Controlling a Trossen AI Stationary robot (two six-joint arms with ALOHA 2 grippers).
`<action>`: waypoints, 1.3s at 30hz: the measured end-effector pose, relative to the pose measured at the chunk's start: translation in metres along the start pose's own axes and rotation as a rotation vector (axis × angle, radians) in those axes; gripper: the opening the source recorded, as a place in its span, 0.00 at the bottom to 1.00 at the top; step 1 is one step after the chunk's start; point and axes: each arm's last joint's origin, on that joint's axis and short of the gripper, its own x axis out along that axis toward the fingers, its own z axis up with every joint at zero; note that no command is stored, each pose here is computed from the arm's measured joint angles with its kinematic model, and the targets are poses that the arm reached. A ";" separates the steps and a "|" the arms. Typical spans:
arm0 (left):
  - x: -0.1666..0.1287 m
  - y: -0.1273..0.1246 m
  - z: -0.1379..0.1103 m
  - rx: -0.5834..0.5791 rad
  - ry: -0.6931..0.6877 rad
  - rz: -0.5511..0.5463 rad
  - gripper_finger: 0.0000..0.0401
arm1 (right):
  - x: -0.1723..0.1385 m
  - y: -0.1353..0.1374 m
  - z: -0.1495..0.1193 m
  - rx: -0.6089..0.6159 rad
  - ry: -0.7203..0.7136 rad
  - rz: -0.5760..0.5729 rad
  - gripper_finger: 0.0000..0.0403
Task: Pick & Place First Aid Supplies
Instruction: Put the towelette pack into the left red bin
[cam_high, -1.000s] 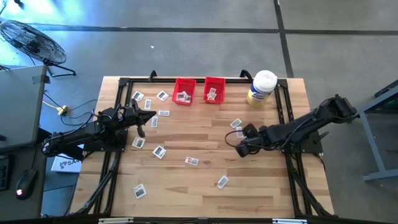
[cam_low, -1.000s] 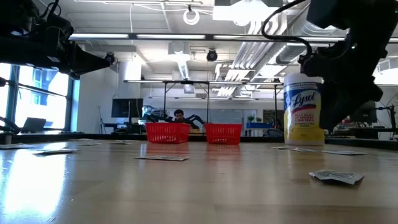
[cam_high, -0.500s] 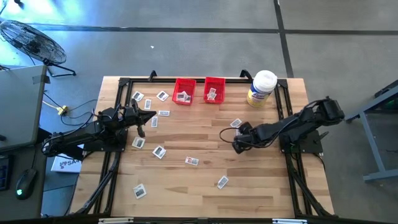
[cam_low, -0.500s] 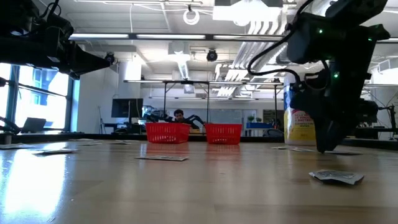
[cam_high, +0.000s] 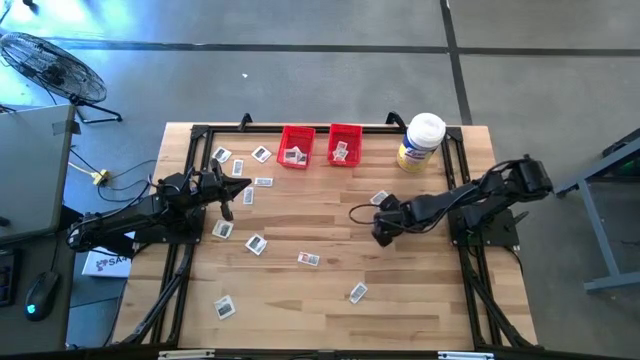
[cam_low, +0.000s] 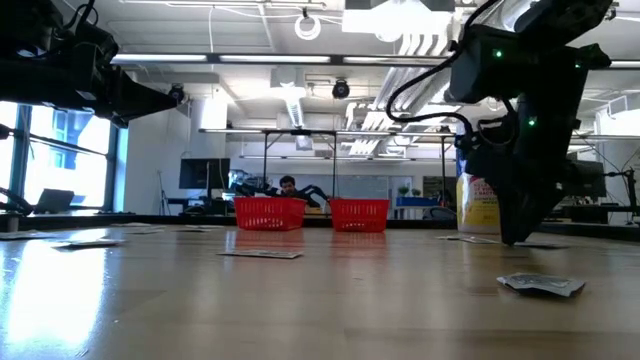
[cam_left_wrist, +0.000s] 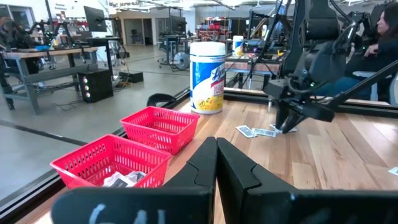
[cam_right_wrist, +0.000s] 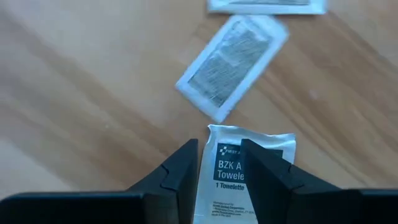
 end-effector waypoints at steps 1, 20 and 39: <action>0.000 0.000 0.000 0.000 0.000 0.000 0.00 | -0.002 0.003 0.000 -0.020 0.010 0.014 0.29; 0.000 0.000 0.000 0.000 0.000 0.000 0.00 | -0.009 0.024 -0.006 -0.221 -0.017 0.182 0.29; 0.000 0.000 0.000 0.000 0.000 0.000 0.00 | 0.008 0.027 -0.011 -0.303 -0.021 0.091 0.29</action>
